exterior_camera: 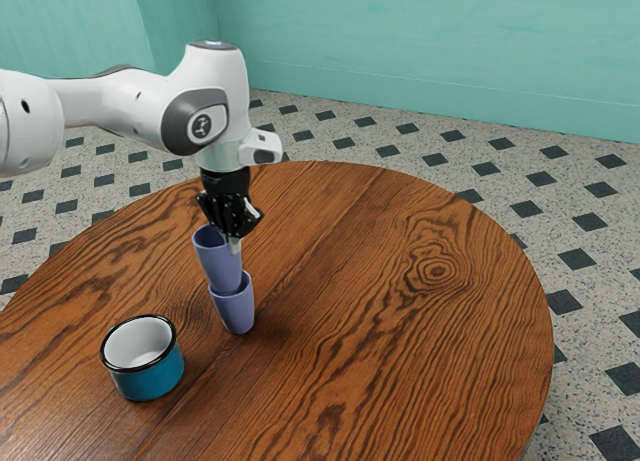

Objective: Place the left cup onto the right cup

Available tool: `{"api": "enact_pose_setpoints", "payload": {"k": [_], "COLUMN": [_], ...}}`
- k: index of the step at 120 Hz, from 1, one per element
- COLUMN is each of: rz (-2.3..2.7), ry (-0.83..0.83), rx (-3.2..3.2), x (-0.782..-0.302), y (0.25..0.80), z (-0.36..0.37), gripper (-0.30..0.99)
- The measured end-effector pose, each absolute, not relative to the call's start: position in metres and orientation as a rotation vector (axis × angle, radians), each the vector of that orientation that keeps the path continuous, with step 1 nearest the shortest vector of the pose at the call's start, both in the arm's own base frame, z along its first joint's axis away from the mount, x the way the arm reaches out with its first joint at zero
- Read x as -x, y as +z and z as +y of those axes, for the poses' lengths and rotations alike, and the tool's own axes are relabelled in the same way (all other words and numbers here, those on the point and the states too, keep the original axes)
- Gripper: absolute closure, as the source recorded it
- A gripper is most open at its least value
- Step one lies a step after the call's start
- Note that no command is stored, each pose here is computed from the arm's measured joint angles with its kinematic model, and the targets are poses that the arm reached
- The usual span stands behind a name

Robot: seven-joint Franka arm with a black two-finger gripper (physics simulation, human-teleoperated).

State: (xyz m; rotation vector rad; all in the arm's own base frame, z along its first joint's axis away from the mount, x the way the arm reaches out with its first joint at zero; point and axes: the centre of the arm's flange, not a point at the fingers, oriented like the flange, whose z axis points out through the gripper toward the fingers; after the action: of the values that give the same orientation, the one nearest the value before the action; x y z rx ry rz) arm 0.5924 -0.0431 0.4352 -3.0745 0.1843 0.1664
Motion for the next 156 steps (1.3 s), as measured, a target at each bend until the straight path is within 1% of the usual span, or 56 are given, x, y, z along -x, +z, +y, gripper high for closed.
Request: {"api": "enact_pose_setpoints", "payload": {"k": [29,48,55,66,79,109,126,156], "rz": [0.17,0.18,0.179,0.181,0.187,0.222,0.253,0.28], "ry": [0.188,0.197,0.202,0.203,0.195,0.129,0.095,0.085], "rx": [3.068,3.069,3.069,3.07,3.073,3.077,3.076,3.071], "x": [-0.598,-0.598,-0.598,-0.595,-0.591,-0.575,-0.57,-0.561], "y": [0.422,0.425,0.427,0.432,0.444,0.485,0.511,0.547], "z": [-0.041,-0.048,-0.049,-0.051,-0.056,-0.072,-0.083,-0.089], "gripper": [0.78,0.43,0.33,0.21,0.13,0.04,0.02,0.01]}}
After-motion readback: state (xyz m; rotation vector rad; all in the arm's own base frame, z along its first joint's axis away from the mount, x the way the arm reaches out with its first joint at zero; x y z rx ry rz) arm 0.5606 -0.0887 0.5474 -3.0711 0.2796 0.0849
